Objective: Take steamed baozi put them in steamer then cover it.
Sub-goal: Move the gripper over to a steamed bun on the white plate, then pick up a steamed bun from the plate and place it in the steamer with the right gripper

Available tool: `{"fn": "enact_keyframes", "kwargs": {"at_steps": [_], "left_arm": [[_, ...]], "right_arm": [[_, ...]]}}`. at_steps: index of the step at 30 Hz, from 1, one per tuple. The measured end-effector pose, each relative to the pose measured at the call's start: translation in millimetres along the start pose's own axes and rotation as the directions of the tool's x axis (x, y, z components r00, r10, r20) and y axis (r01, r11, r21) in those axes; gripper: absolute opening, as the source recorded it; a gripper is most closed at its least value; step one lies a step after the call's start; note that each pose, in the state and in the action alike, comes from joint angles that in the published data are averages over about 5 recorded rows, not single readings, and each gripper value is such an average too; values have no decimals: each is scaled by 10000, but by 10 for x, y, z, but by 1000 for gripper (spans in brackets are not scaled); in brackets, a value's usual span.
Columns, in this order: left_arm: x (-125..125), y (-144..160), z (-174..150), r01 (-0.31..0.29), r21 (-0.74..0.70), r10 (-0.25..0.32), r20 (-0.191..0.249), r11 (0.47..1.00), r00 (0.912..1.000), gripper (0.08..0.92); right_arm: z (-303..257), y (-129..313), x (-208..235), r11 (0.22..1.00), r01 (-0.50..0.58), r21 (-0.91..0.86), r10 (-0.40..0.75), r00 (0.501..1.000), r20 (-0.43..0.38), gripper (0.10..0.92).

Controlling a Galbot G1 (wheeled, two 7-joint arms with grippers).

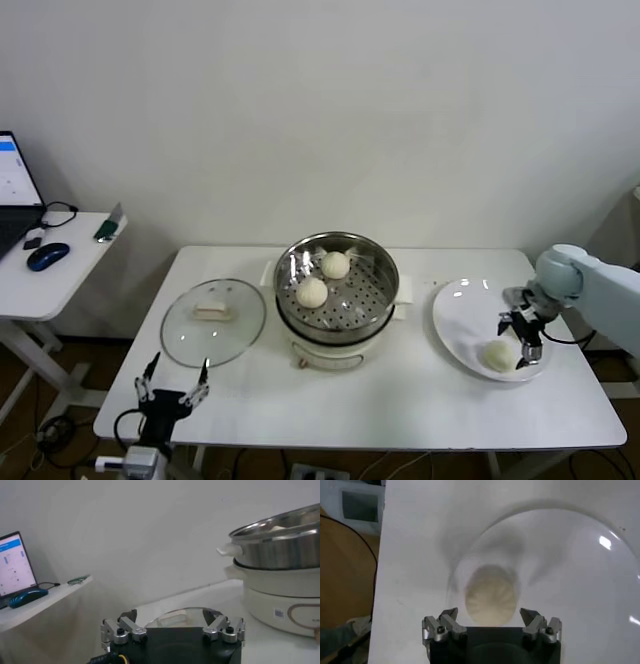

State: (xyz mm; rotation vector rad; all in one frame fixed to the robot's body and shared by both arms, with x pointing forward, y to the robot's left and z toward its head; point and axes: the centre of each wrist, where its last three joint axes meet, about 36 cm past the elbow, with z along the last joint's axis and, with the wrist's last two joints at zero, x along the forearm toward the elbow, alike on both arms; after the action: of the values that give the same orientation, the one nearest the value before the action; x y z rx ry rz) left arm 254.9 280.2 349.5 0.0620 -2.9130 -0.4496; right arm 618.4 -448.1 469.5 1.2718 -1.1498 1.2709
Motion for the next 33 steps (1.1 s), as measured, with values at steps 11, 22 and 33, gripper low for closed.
{"fn": "enact_keyframes", "kwargs": {"at_steps": [11,22,33], "left_arm": [[5,-35,34,-135,-137,134,-83,9998,9999,823],[16,-54,47,-176,-258,172,-121,9995,9998,823],[15,-84,43,-223,-268,220,-106,9994,9997,823]], "right_arm": [[-60,-50,-178,9999,-106,137,106,9999,-39,821],[-76,-101,-168,9994,-77,335,79,10000,-51,721],[-162,-248,152,9900,-291,1379,305,9995,-83,692]]}}
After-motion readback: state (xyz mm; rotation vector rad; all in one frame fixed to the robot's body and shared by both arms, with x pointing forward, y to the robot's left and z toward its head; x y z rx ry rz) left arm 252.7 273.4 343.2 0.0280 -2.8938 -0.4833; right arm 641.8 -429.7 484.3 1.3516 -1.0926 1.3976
